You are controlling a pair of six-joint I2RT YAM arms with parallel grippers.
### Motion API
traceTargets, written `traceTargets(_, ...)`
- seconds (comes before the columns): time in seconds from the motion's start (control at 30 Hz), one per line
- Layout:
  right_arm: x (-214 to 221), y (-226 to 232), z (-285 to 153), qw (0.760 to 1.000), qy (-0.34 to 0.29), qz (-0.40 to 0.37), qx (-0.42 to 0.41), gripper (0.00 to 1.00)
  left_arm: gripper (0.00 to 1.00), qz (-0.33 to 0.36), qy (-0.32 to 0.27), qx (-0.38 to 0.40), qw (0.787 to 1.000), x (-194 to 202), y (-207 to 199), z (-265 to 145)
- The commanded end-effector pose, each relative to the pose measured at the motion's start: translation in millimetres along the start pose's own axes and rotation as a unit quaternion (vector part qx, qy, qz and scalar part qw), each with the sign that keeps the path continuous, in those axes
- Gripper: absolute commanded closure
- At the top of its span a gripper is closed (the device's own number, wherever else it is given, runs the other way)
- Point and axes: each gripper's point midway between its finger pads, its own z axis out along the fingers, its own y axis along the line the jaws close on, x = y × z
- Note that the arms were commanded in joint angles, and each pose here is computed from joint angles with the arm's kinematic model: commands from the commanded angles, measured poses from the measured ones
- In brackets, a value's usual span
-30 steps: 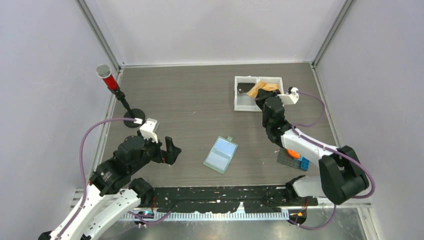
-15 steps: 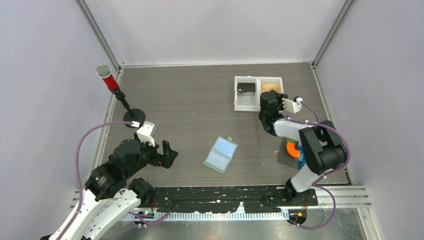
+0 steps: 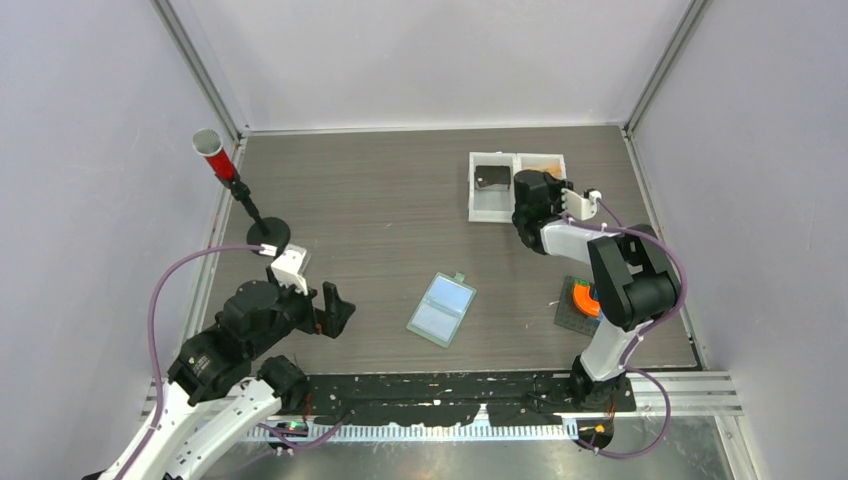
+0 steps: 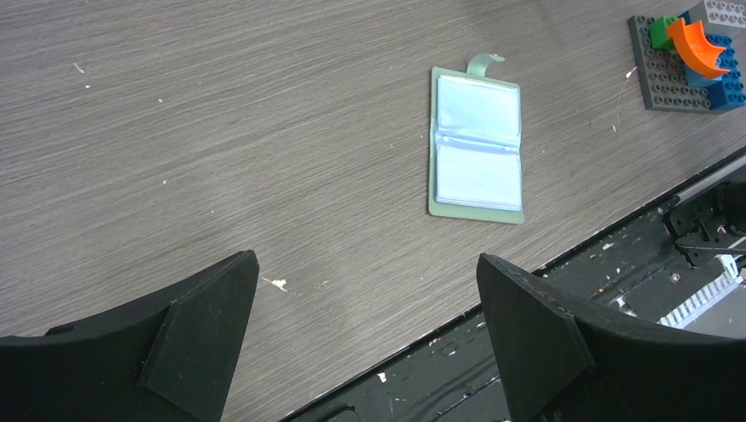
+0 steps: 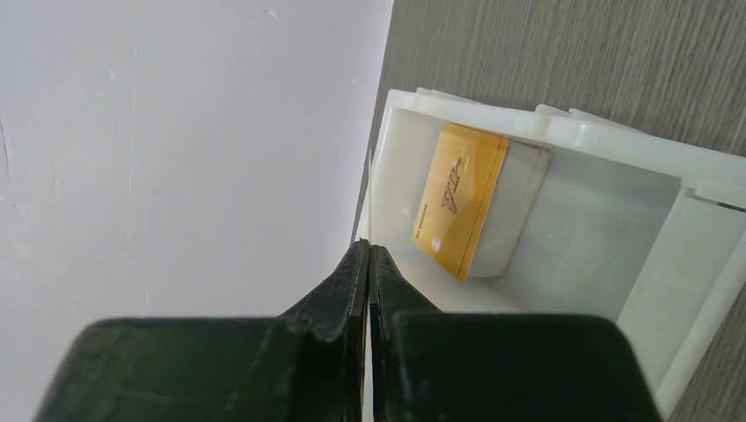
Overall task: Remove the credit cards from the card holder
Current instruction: Place the credit card in the storage box.
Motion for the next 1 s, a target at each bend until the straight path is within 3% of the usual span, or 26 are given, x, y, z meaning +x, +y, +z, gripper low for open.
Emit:
traceTargets(0.0, -17.3, 12.7, 11.8, 0.998, -0.048, 0.034, 0.01, 0.95, 0.01, 0.007, -0.01, 0.008, 1.0, -4.0, -2.0, -3.7)
traceTargets(0.97, 18.0, -8.3, 39.3, 0.996, -0.004, 0.03, 0.083, 0.95, 0.01, 0.004, -0.022, 0.004, 1.0, -5.8, 0.3, -6.9)
